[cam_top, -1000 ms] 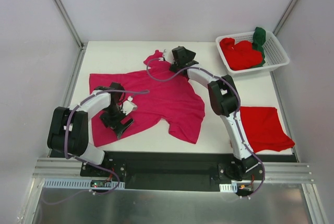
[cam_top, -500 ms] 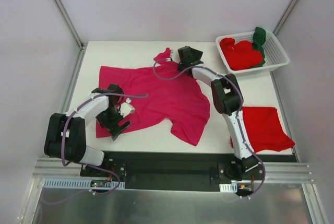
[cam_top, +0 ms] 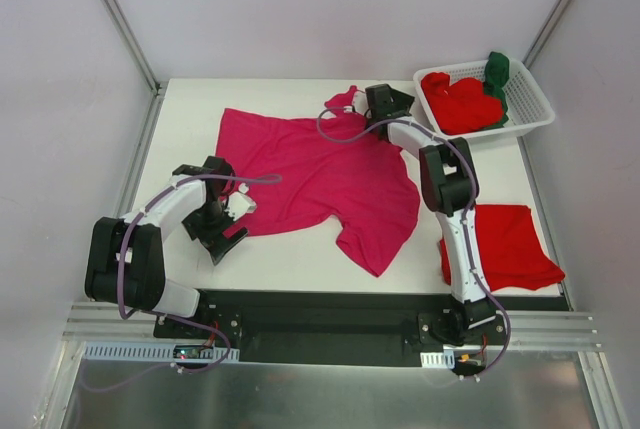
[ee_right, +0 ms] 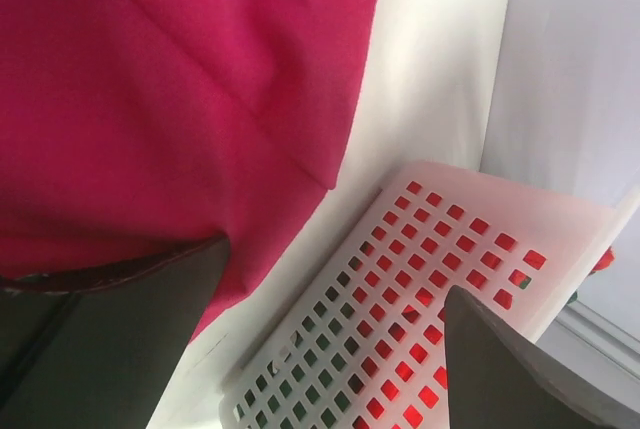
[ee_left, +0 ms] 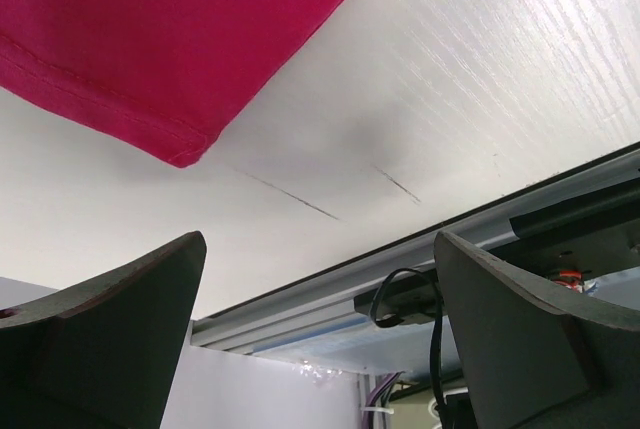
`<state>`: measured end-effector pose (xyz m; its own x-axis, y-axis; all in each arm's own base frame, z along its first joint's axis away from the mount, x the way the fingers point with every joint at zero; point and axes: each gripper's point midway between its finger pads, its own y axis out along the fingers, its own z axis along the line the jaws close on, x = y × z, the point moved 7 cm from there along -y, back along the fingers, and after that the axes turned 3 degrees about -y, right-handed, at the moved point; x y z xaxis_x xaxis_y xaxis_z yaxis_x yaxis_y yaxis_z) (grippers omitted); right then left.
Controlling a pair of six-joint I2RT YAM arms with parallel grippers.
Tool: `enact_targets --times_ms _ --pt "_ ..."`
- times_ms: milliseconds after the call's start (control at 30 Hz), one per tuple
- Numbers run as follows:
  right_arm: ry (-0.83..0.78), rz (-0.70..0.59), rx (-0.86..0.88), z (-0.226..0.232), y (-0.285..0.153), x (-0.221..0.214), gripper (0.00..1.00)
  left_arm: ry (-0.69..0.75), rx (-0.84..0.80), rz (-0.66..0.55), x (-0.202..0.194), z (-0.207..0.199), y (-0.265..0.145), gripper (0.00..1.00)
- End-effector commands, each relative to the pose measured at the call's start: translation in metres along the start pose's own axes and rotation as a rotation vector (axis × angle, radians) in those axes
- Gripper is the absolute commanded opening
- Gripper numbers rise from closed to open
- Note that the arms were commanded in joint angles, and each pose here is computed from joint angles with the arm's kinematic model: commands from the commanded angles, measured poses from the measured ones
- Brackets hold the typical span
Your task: Fold and stack the t-shirts
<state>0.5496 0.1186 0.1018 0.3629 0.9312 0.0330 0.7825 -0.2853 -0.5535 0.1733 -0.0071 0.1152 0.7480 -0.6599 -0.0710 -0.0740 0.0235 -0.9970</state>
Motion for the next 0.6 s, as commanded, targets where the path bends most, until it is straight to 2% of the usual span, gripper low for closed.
enact_targets --times_ms 0,133,333,467,567 --pt "0.017 -0.022 -0.006 -0.029 -0.024 0.007 0.96 0.005 0.012 0.005 -0.004 0.001 -0.009 0.99" --pt "0.048 -0.047 0.022 -0.041 -0.039 0.009 0.96 0.000 0.009 -0.013 0.006 0.005 -0.014 0.99" --pt "0.062 -0.066 0.008 -0.052 -0.050 0.011 0.96 -0.025 0.035 -0.123 0.061 0.023 -0.042 0.99" --pt "0.100 -0.079 -0.011 -0.067 -0.061 0.012 0.96 0.063 0.087 -0.192 0.106 0.027 -0.065 0.99" --pt "0.134 -0.096 -0.019 -0.078 -0.073 0.013 0.96 0.160 0.095 -0.222 0.137 0.010 -0.075 0.99"
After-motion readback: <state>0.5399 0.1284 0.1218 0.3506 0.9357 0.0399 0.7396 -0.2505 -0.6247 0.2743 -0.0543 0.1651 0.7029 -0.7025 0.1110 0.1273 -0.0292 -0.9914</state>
